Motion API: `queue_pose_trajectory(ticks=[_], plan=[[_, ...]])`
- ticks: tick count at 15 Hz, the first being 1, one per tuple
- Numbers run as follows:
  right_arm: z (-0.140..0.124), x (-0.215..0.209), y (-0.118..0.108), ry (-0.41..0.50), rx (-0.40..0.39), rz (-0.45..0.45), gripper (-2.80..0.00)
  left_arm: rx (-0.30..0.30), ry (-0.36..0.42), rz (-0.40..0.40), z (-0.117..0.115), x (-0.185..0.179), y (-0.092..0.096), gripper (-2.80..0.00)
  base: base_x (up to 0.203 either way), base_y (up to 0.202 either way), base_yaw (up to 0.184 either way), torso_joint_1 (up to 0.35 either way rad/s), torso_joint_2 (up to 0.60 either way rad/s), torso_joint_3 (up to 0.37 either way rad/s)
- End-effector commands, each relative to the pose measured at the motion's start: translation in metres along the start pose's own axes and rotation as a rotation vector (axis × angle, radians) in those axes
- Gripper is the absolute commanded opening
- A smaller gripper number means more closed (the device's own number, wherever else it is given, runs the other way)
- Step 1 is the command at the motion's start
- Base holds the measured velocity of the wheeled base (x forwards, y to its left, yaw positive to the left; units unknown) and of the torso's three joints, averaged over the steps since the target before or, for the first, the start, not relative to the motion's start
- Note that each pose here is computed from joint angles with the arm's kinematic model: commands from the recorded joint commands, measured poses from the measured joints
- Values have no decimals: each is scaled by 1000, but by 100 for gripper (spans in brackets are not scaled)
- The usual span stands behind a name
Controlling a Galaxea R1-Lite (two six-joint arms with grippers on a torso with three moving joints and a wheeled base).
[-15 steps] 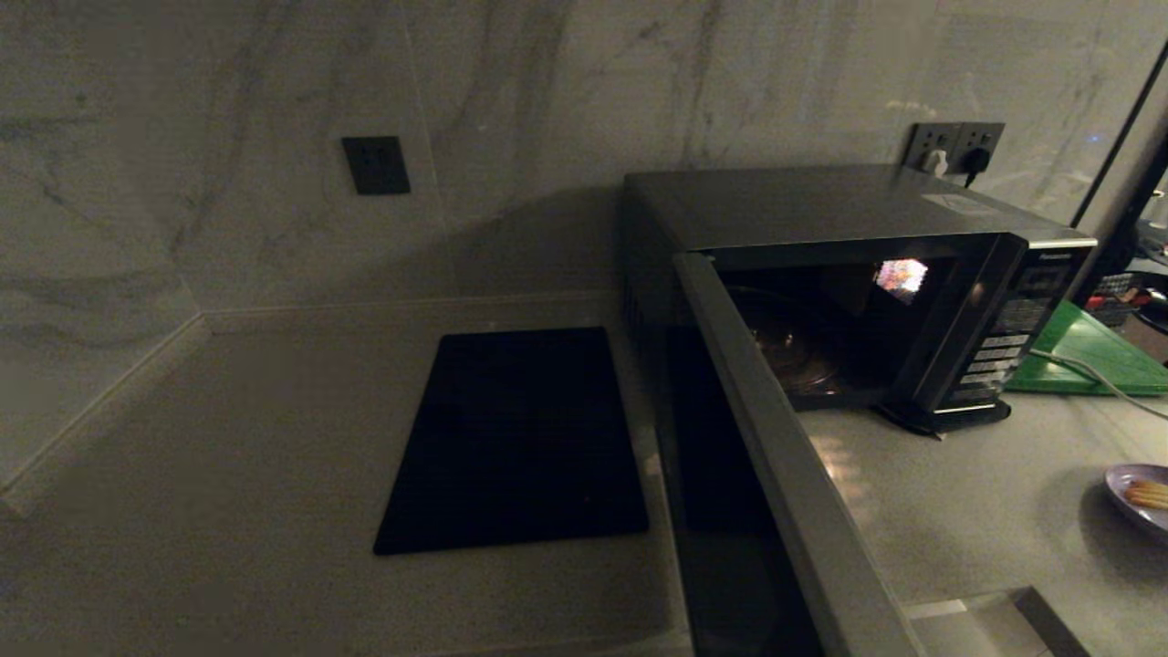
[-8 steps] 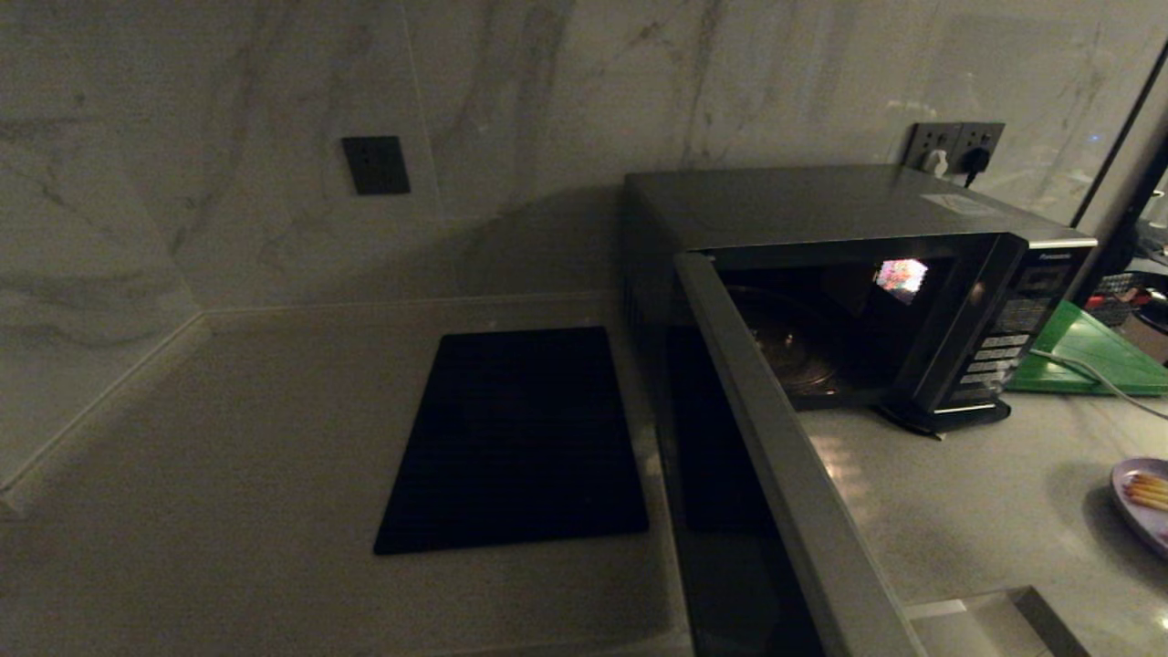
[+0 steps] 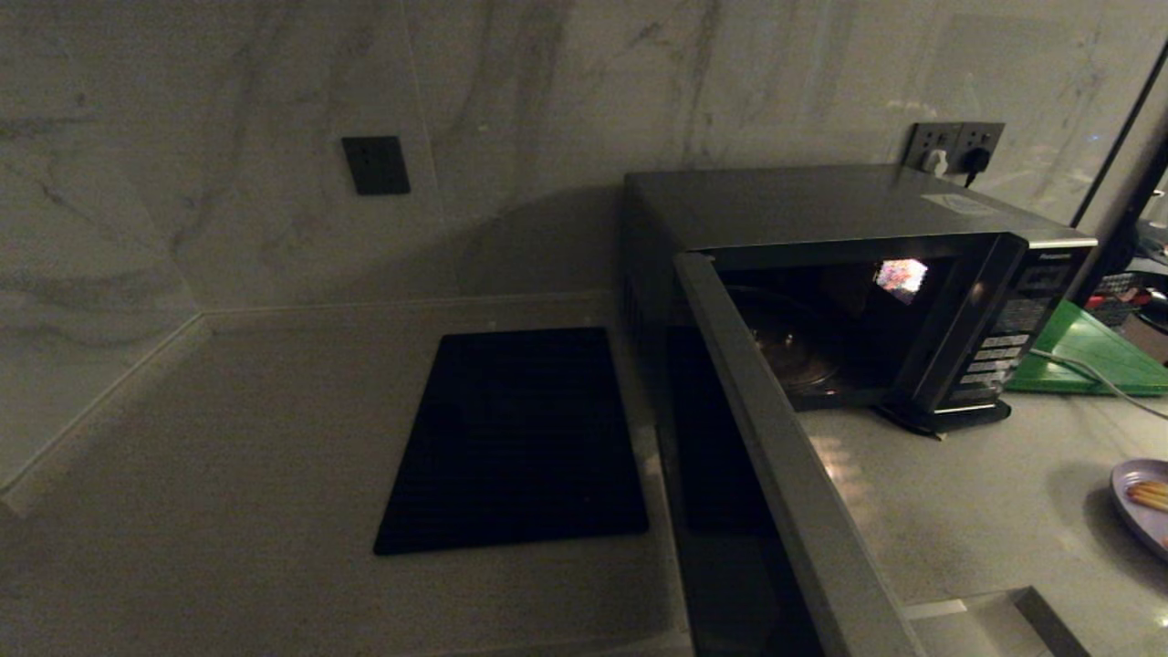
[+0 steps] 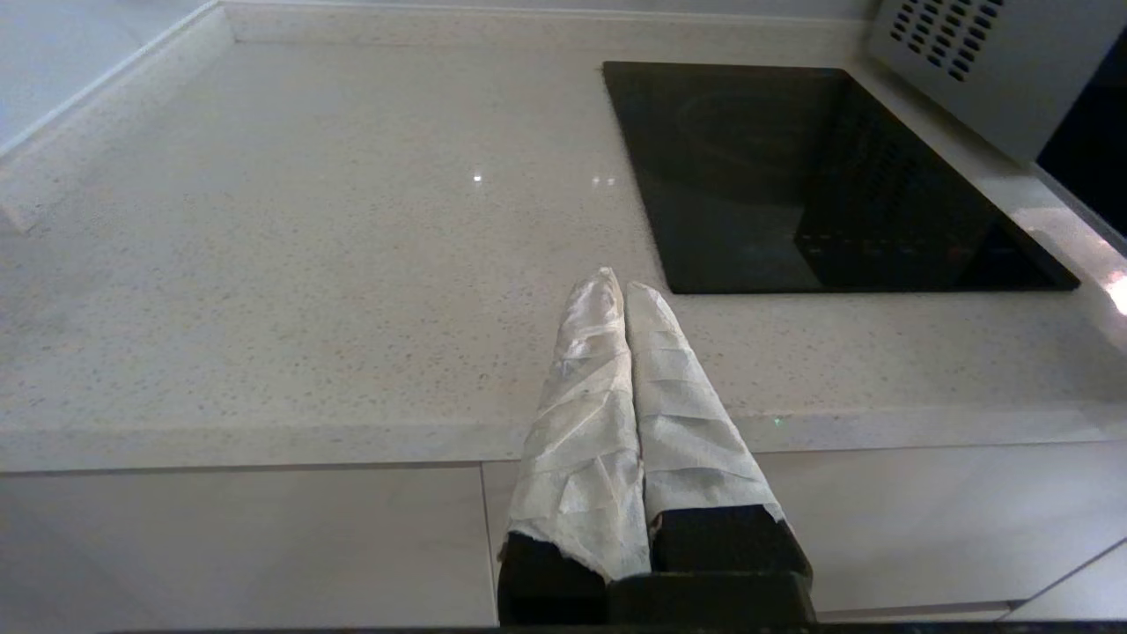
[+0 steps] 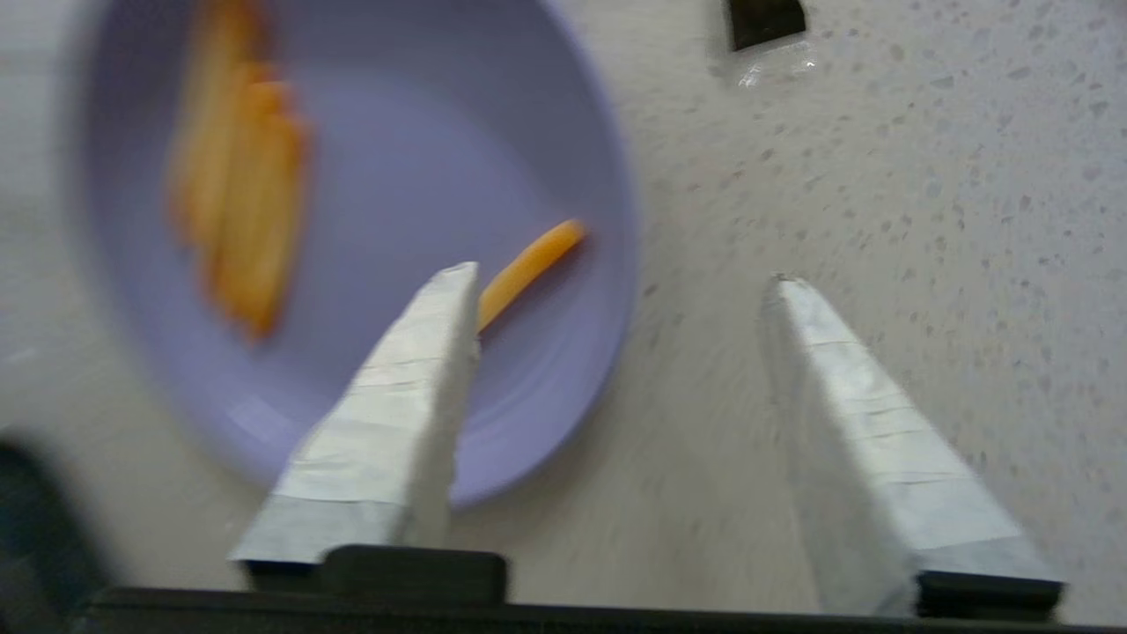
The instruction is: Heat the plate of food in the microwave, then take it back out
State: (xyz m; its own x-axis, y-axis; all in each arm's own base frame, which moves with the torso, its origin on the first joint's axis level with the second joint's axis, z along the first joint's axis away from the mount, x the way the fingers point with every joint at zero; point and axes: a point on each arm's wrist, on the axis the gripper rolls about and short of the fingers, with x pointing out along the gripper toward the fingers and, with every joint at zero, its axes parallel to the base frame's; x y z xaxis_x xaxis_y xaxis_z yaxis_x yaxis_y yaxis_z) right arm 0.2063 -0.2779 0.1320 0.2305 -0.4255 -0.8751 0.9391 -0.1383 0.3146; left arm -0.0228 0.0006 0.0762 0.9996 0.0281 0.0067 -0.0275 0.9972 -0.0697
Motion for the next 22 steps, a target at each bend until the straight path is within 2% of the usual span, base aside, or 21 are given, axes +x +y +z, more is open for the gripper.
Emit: queue_pose_trajectory(ticks=[1,3,4,6,8,9,11,15,17,19,22], plan=[[3,-55,-7,-39,8,122,0,0,1,0,0,0,0,-280,0,0,0,0,0,0],[-7,-100,-20,-33,-33,221,0,-1,1,1,0,0,0,-280,0,0,0,0,0,0],[-16,-122,-30,-15,-79,281,0,-1,1,1,0,0,0,-280,0,0,0,0,0,0],[-41,-163,-56,47,-246,424,0,-1,1,1,0,0,0,-280,0,0,0,0,0,0],[-71,-192,-83,98,-482,522,0,-1,1,1,0,0,0,-280,0,0,0,0,0,0],[-86,-202,-92,137,-607,568,-280,-1,0,1,0,0,0,-280,0,0,0,0,0,0],[-103,-213,-90,195,-753,649,-280,-1,1,0,0,0,0,-280,0,0,0,0,0,0],[-123,-239,-73,245,-962,825,-280,-1,0,0,0,0,0,-280,0,0,0,0,0,0],[-130,-258,-65,247,-1092,956,-280,-1,1,0,0,0,0,-280,0,0,0,0,0,0],[-136,-274,-59,224,-1268,1136,-280,-1,1,0,0,0,0,-280,0,0,0,0,0,0],[-150,-295,-41,204,-1432,1327,-280,-1,1,1,0,0,0,-280,0,0,0,0,0,0]])
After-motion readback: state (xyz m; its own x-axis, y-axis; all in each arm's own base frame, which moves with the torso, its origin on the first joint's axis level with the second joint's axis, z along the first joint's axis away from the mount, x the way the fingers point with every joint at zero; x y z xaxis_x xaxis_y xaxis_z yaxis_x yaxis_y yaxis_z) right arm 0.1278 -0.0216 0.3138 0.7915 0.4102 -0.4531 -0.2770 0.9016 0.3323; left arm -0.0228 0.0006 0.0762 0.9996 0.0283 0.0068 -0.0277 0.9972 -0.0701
